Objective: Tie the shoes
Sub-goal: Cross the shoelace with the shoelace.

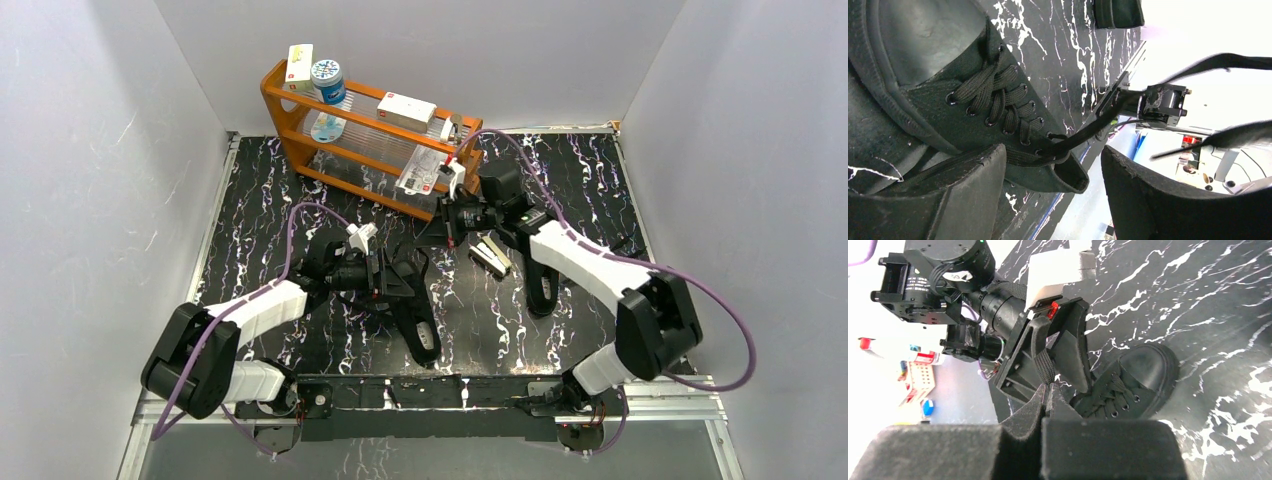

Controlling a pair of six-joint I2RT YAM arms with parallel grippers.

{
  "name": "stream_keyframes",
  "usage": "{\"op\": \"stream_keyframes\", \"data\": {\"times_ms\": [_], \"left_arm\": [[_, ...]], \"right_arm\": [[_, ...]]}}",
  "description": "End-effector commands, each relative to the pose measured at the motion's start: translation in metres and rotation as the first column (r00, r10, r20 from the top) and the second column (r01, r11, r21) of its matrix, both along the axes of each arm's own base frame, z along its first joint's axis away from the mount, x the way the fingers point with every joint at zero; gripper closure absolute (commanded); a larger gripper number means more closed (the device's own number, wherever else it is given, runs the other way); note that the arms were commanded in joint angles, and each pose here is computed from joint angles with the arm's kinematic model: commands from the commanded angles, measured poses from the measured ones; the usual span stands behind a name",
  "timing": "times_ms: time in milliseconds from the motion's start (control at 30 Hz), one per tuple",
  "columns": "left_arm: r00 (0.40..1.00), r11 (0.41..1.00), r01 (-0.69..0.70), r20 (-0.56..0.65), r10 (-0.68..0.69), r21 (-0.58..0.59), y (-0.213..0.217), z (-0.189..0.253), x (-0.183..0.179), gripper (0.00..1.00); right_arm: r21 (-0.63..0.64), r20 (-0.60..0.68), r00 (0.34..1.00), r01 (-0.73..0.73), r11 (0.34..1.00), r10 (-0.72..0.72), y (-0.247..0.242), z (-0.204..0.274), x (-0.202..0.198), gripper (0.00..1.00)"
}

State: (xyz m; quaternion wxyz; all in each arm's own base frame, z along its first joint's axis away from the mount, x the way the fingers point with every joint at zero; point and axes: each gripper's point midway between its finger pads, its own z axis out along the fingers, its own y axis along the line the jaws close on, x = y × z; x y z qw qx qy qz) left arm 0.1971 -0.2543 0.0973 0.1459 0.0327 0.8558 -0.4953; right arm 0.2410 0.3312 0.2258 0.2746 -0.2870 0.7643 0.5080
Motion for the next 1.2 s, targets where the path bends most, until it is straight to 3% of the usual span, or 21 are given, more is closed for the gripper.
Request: {"op": "stream_keyframes", "data": {"times_ms": [0, 300, 500, 600, 800, 1000, 1167], "left_arm": [[0.997, 0.998, 0.041, 0.064, -0.038, -0.050, -0.005, 0.011, -0.001, 0.34], [1.000, 0.985, -0.016, 0.022, 0.012, 0.171, 0.025, -0.023, -0.010, 0.39], [0.983, 0.907, -0.182, 0.049, 0.177, 0.380, 0.066, -0.035, -0.011, 0.39], [0.988, 0.866, -0.141, 0.013, 0.154, 0.479, 0.072, -0.043, -0.006, 0.44], [0.997, 0.938, -0.028, 0.080, 0.000, 0.344, 0.040, -0.035, 0.002, 0.36], [0.998, 0.977, 0.046, -0.051, -0.036, 0.207, 0.018, -0.053, -0.018, 0.31], [0.987, 0.981, 0.056, -0.158, -0.026, 0.187, 0.023, -0.059, -0.046, 0.36]], "right_arm": [[0.123, -0.013, 0.995, -0.101, 0.987, 0.103, 0.028, 0.023, -0.001, 1.00], [0.109, -0.057, 0.994, -0.090, 0.990, 0.097, 0.030, 0.015, 0.002, 1.00], [0.097, -0.080, 0.994, -0.071, 0.993, 0.079, 0.028, 0.013, 0.001, 1.00], [0.097, -0.086, 0.992, -0.079, 0.992, 0.087, 0.029, 0.013, 0.000, 1.00], [0.104, -0.090, 0.991, -0.085, 0.991, 0.095, 0.028, 0.016, -0.003, 1.00], [0.105, -0.081, 0.992, -0.088, 0.991, 0.096, 0.025, 0.018, -0.006, 1.00], [0.120, -0.083, 0.992, -0.089, 0.989, 0.099, 0.027, 0.018, -0.006, 1.00]]}}
